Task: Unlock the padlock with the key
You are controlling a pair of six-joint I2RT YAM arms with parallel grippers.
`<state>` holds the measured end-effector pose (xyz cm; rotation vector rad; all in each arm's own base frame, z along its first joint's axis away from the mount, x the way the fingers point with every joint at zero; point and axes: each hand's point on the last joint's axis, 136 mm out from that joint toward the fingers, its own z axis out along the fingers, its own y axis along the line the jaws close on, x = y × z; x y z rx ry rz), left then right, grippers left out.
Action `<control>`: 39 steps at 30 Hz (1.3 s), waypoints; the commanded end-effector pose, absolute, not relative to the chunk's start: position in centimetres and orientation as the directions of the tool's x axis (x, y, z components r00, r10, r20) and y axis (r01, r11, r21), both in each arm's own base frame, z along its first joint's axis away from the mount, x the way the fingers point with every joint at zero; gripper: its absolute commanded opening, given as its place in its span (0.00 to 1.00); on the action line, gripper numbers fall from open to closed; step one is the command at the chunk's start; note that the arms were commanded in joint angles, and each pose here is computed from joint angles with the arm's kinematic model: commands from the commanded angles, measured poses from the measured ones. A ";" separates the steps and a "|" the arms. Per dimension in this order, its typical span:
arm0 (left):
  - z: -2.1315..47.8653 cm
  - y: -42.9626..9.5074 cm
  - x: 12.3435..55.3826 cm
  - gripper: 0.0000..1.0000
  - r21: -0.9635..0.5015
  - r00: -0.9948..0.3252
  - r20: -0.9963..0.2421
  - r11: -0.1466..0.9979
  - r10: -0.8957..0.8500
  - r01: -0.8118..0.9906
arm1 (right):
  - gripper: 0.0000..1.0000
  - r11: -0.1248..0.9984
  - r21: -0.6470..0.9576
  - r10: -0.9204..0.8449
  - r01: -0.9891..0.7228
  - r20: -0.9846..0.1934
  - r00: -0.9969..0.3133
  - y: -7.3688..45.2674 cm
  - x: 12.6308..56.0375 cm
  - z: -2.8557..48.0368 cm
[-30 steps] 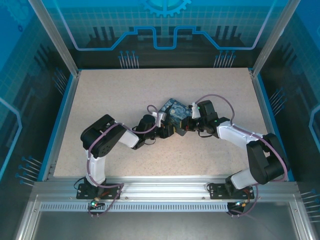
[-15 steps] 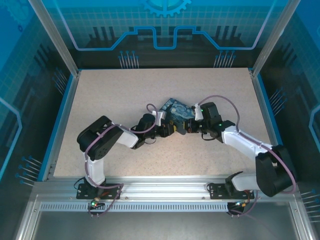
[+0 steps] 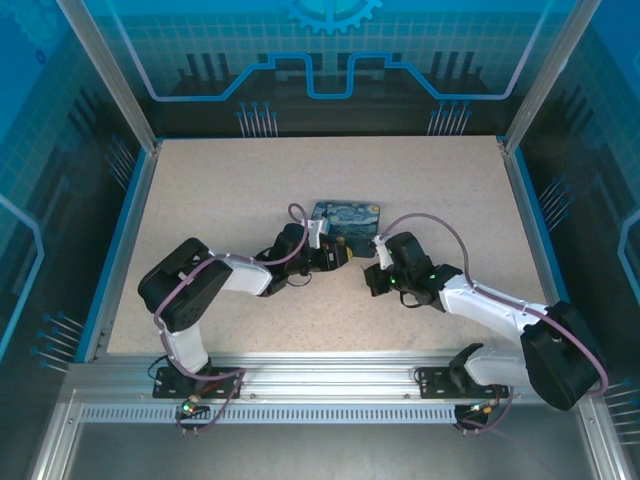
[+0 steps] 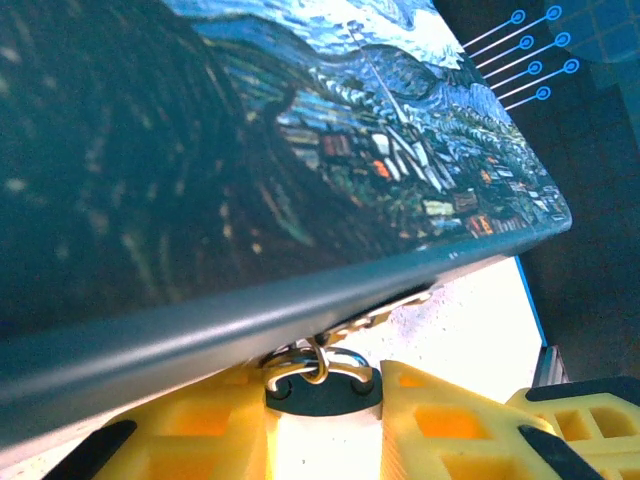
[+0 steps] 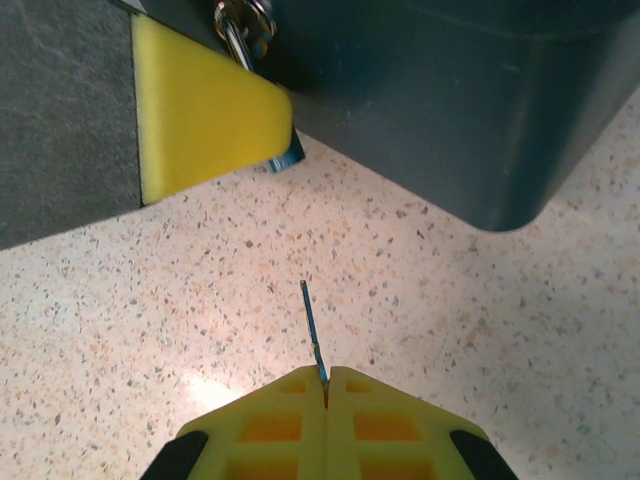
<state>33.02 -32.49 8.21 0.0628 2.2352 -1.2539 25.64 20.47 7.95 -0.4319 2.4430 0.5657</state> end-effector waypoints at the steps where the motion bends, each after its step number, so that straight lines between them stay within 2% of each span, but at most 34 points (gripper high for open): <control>1: 11.9 -33.6 33.2 0.27 -0.793 -0.816 -0.523 0.491 -0.247 0.360 | 0.00 0.848 0.233 -0.208 -0.476 -0.680 -0.703 21.0 26.6 8.2; 14: 12.2 -33.8 32.8 0.27 -0.803 -0.838 -0.493 0.493 -0.234 0.335 | 0.00 0.831 0.159 -0.250 -0.533 -0.749 -0.614 22.9 27.2 7.3; 27: 12.2 -34.0 32.8 0.26 -0.805 -0.843 -0.487 0.492 -0.230 0.331 | 0.00 0.869 0.126 -0.236 -0.479 -0.745 -0.624 22.0 28.0 6.5; 39: 12.2 -34.1 32.7 0.26 -0.806 -0.843 -0.487 0.490 -0.229 0.332 | 0.00 0.848 0.152 -0.234 -0.507 -0.752 -0.616 22.9 28.0 6.7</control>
